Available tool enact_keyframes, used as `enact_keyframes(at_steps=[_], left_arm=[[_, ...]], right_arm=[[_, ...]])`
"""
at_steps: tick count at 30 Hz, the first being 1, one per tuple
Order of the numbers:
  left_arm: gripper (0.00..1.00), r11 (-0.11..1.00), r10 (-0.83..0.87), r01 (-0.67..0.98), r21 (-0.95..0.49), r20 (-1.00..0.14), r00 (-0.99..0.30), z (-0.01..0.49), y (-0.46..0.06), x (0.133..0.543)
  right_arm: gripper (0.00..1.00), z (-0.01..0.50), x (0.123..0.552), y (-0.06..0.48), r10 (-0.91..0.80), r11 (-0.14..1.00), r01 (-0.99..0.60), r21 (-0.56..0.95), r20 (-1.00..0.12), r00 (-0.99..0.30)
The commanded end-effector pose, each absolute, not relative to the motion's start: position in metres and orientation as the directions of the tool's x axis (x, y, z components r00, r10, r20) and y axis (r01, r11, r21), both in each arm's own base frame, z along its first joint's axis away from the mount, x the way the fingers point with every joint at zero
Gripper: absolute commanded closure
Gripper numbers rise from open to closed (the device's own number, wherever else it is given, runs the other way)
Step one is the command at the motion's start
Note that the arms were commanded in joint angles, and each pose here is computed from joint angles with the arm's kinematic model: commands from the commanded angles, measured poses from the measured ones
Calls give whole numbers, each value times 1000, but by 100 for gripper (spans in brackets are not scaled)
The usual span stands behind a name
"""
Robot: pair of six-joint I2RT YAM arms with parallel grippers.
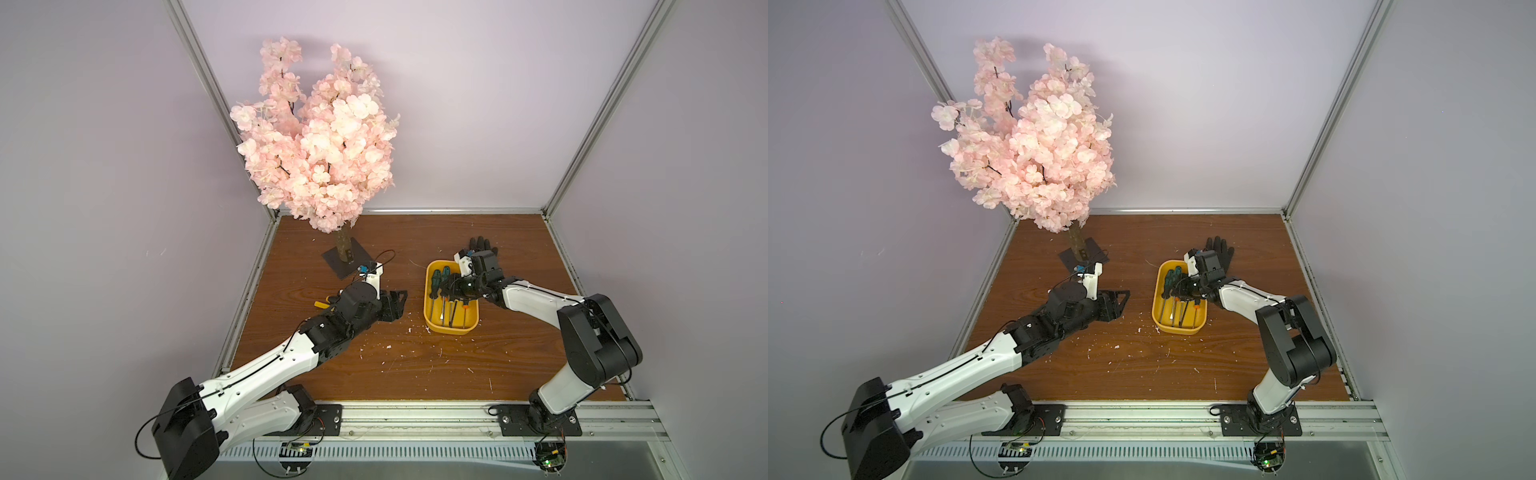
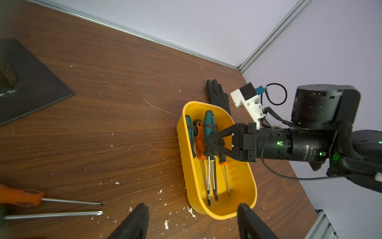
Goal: Put the screwdriver on the desktop into the storage box
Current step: Place the screwdriver in the storage box.
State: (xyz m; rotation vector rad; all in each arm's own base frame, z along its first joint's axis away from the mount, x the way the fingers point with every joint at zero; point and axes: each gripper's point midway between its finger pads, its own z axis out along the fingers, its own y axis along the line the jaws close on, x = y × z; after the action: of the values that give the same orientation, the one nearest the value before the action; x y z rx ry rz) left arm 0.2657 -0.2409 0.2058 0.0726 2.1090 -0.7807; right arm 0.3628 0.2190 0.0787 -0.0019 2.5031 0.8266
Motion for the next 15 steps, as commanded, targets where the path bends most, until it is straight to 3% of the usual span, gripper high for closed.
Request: enact_keyframes(at_steps=[1,8,15], left_arm=[[29,816,-236,286,-502,-742,-628,204,-233,268],[29,830,-232,263,-492,-732,-640,197,-229,268],[32,848,-244,222,-481,-726,-642,193,-221,270]], right_arm=[[76,97,374,224,152,811,-188,555,-508,-848],[62,99,376,220,172,823,-167,542,-519,-838],[60,113,376,218,167,825,-186,533,-545,-821]])
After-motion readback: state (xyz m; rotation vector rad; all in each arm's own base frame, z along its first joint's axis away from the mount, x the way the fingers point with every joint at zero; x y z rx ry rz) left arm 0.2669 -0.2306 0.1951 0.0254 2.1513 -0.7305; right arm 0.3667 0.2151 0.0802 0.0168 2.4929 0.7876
